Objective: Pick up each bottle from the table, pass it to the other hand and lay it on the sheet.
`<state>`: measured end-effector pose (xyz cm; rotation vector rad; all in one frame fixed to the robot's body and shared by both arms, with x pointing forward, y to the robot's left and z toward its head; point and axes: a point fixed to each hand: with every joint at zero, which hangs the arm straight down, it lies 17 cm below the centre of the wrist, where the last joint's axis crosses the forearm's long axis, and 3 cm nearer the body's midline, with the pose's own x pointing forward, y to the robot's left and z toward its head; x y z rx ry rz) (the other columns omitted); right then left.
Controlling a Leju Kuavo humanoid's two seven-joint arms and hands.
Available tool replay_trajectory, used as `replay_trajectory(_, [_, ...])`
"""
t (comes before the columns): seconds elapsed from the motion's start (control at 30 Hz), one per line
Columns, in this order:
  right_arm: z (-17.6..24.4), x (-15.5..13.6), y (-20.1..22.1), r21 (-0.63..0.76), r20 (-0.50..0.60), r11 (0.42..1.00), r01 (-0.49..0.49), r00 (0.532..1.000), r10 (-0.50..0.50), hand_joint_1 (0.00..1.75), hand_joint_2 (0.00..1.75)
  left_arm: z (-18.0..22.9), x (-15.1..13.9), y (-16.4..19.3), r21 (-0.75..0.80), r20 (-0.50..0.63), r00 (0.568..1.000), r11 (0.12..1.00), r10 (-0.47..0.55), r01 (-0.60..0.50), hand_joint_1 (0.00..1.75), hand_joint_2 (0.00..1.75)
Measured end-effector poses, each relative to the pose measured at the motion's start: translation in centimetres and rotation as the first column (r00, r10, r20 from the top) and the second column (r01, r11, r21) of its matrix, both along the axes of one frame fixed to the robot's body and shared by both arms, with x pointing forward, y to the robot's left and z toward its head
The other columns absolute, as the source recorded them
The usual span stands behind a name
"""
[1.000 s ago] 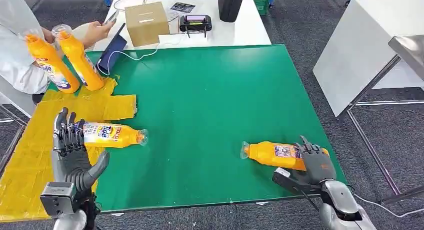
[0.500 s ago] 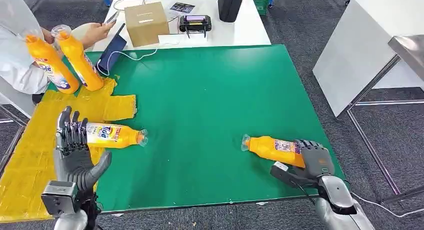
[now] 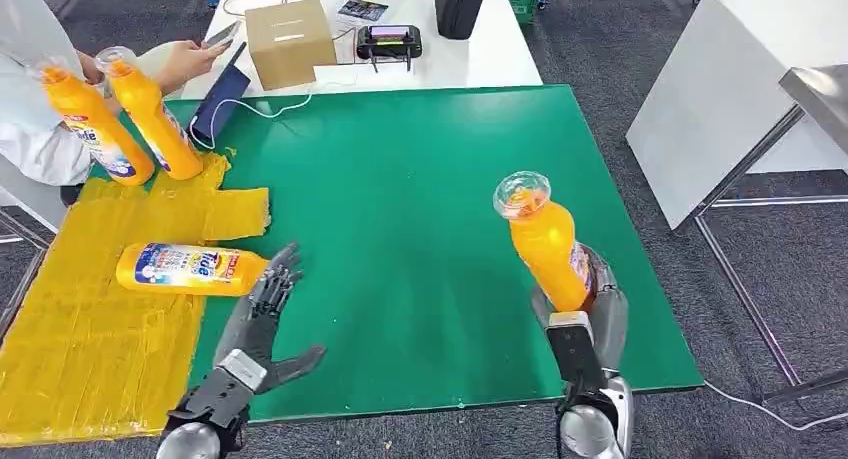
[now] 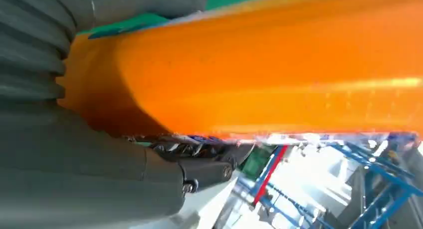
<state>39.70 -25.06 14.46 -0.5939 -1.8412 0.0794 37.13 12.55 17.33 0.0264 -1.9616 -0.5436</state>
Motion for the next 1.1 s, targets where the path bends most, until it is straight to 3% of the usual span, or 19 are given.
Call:
replay_trajectory(0.23, [2.0, 0.3, 6.1, 0.102, 0.041, 0.987, -0.128, 0.991, 0.124, 1.75, 1.75, -0.8, 0.1, -1.9, 0.0, -0.034, 0.997, 0.998, -0.064, 0.064, 0.0, 1.75])
replay_trajectory(0.4, [2.6, 0.4, 7.7, 0.123, 0.052, 0.979, -0.165, 0.986, 0.16, 1.75, 1.75, -1.3, 0.0, -2.2, 0.006, -0.046, 0.996, 0.997, -0.075, 0.075, 0.0, 1.75])
replay_trajectory(0.57, [2.8, 0.4, 12.1, 0.142, 0.05, 0.947, -0.288, 0.958, 0.284, 1.75, 1.75, -1.1, 0.0, -2.7, 0.007, -0.041, 0.995, 0.996, -0.092, 0.092, 0.0, 1.75])
replay_trajectory(0.7, [2.2, 0.2, 18.3, 0.107, 0.019, 0.883, -0.457, 0.889, 0.458, 1.75, 1.75, -0.6, -0.1, -3.5, -0.006, -0.03, 0.992, 0.993, -0.121, 0.121, 0.0, 1.75])
replay_trajectory(0.87, [0.2, -2.1, 26.5, 0.01, -0.05, 0.77, -0.638, 0.769, 0.638, 1.75, 1.75, 0.6, 0.2, -4.0, -0.034, -0.007, 0.99, 0.989, -0.143, 0.142, 0.0, 1.75])
replay_trajectory(1.1, [-1.5, -3.3, 29.5, -0.037, -0.102, 0.708, -0.705, 0.707, 0.7, 1.75, 1.75, 0.9, 0.4, -4.1, -0.038, -0.002, 0.989, 0.989, -0.146, 0.145, 0.0, 1.75])
